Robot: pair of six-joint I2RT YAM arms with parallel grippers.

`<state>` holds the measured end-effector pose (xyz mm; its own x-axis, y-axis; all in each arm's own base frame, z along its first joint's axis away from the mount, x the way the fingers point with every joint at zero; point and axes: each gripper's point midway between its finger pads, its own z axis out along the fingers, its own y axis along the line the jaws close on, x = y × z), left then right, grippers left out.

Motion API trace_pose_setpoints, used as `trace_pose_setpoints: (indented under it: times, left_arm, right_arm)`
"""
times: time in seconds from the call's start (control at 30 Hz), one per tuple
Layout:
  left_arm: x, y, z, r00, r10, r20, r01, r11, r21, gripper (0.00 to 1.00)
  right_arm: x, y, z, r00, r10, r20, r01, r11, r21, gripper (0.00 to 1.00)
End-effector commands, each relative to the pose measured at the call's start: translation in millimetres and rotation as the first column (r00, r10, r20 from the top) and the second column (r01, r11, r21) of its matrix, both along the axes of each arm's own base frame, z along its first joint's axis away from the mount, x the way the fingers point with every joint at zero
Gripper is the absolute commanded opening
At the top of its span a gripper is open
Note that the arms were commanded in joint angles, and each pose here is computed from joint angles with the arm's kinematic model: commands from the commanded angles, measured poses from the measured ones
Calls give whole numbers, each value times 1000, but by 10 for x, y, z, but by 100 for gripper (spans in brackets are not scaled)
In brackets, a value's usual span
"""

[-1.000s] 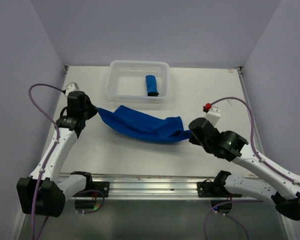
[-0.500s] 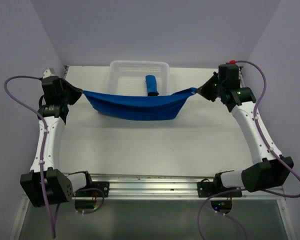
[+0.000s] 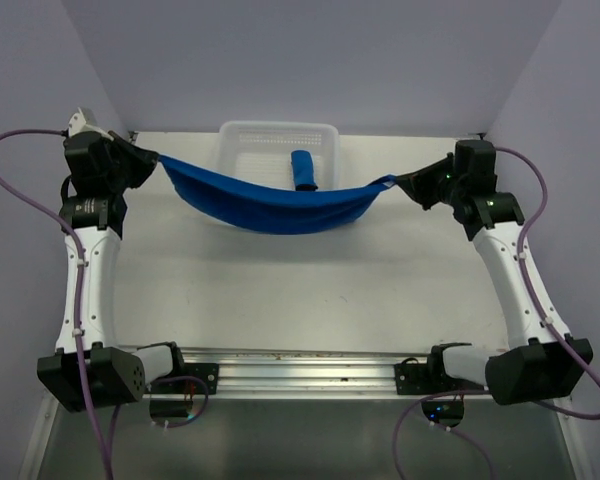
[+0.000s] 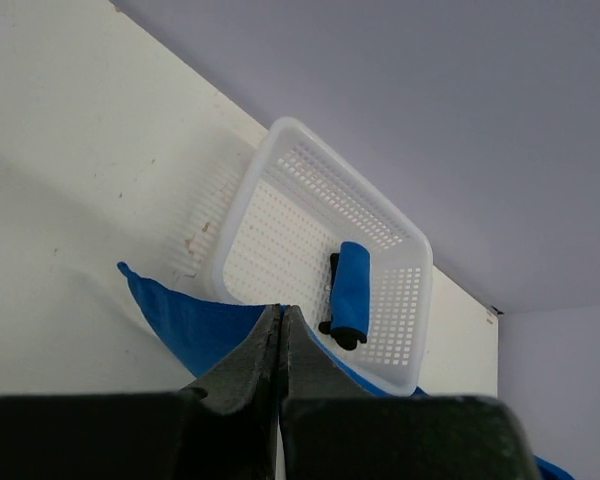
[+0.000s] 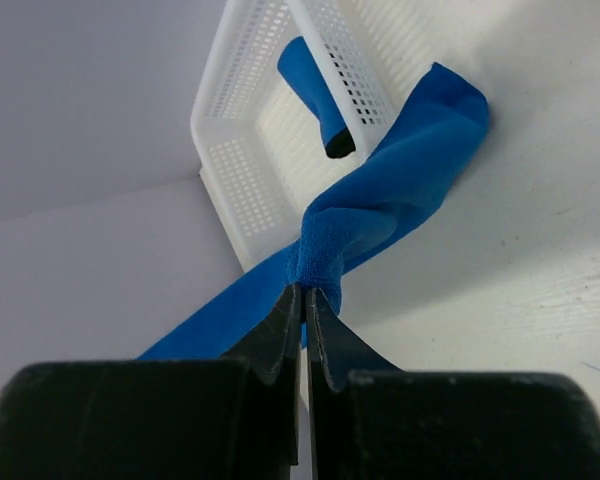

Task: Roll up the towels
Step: Flatten the towel

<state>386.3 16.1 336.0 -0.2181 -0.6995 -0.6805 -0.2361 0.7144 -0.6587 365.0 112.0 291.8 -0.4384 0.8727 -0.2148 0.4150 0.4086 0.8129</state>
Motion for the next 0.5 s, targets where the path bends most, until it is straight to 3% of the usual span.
trace_pose_setpoints:
  times: [0.0, 0.17, 0.3, 0.33, 0.47]
  left_arm:
    - [-77, 51, 114, 1000, 14, 24, -14, 1000, 27, 0]
    - [-220, -26, -247, 1000, -7, -15, 7, 1000, -1, 0]
    - [-546, -182, -560, 998, -60, -24, 60, 998, -18, 0]
    - [-652, -215, -845, 995, -69, -71, 67, 997, -31, 0]
    - [-1031, -341, -1191, 993, -91, -79, 87, 995, -55, 0]
  right_arm:
    - [-125, -271, 339, 984, -165, 75, 161, 985, 56, 4]
    - [-369, -409, 16, 968, -249, 24, 247, 967, 59, 3]
    - [-682, -409, -253, 967, -255, 7, 253, 963, 93, 0]
    - [-768, -403, -415, 969, -248, -18, 249, 965, 87, 0]
    - [-1265, -450, -581, 976, -218, -22, 218, 975, 30, 2]
